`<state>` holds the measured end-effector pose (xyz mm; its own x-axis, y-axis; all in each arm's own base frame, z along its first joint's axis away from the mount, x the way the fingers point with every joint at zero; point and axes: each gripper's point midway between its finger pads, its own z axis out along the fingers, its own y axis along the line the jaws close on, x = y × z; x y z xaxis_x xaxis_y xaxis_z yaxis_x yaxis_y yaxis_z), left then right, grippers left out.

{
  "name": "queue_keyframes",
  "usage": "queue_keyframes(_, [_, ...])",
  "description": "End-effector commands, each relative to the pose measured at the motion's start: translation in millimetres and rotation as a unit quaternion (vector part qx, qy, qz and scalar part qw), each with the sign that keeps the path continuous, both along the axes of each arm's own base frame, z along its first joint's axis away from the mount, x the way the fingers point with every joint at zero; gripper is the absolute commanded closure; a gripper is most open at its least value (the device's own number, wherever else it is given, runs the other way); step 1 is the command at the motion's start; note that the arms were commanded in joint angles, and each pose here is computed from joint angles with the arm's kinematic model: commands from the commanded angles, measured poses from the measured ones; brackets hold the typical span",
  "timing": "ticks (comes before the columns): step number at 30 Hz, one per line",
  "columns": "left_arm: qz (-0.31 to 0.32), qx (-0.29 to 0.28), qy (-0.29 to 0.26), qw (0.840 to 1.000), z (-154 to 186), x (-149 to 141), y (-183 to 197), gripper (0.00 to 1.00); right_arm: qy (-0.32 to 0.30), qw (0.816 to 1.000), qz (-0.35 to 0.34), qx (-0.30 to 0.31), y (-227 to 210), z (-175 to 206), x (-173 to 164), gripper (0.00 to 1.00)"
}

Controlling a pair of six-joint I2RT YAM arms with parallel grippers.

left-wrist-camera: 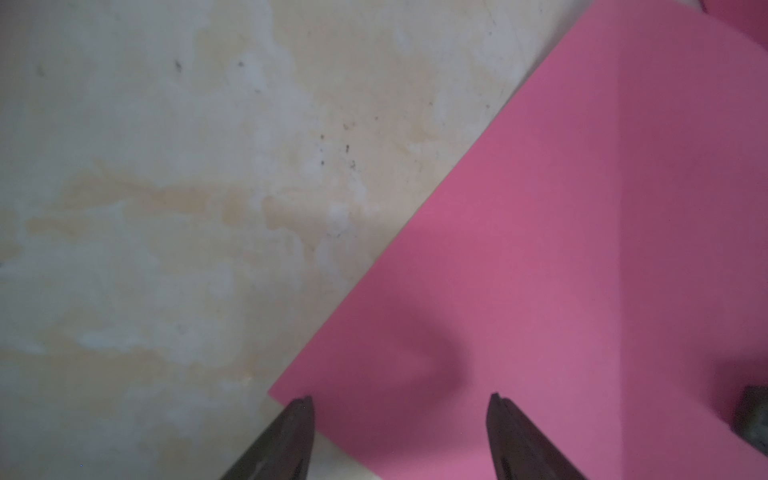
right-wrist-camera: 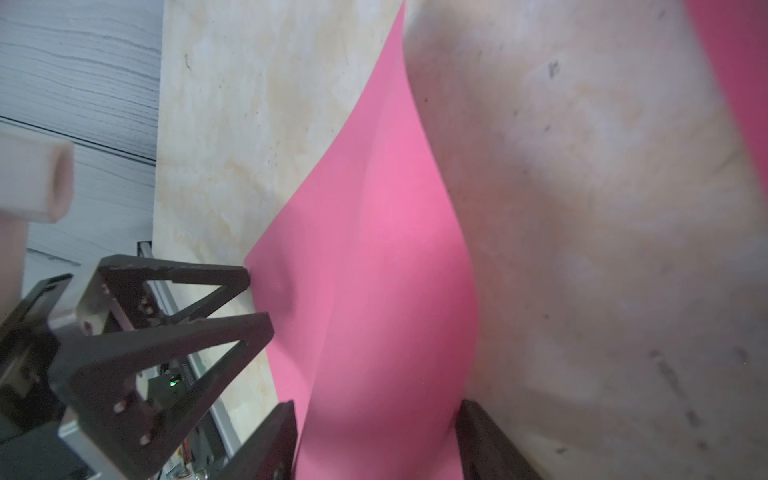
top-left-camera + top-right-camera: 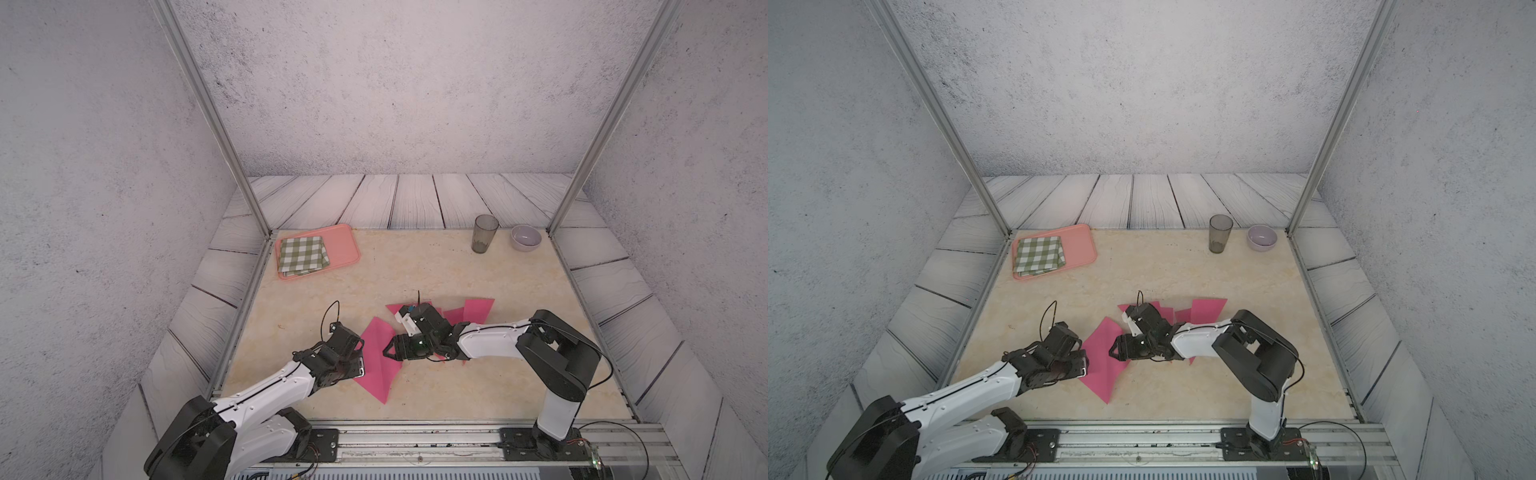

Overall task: Fold the square paper diagonally
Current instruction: Fold the paper at the center of the board.

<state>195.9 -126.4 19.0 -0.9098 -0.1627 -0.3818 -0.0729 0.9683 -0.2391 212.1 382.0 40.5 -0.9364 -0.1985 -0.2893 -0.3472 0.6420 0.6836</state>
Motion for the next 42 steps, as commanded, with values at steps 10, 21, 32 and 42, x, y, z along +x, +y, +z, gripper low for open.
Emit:
queue_keyframes(10, [-0.018, 0.008, 0.039, 0.999, -20, -12, 0, 0.28, 0.006, 0.999, 0.007, 0.051, 7, 26, -9, 0.31])
queue_keyframes(21, [-0.022, 0.016, 0.038, 0.999, -21, -10, 1, 0.29, -0.02, 1.0, 0.015, -0.01, -11, 22, -9, 0.31])
queue_keyframes(32, [-0.024, 0.017, 0.036, 0.999, -20, -8, 0, 0.29, -0.043, 0.997, 0.021, -0.063, -26, 47, -6, 0.35])
queue_keyframes(42, [-0.032, 0.016, 0.036, 0.999, -21, -6, -3, 0.29, -0.025, 0.998, 0.051, -0.034, -13, 54, -14, 0.4])
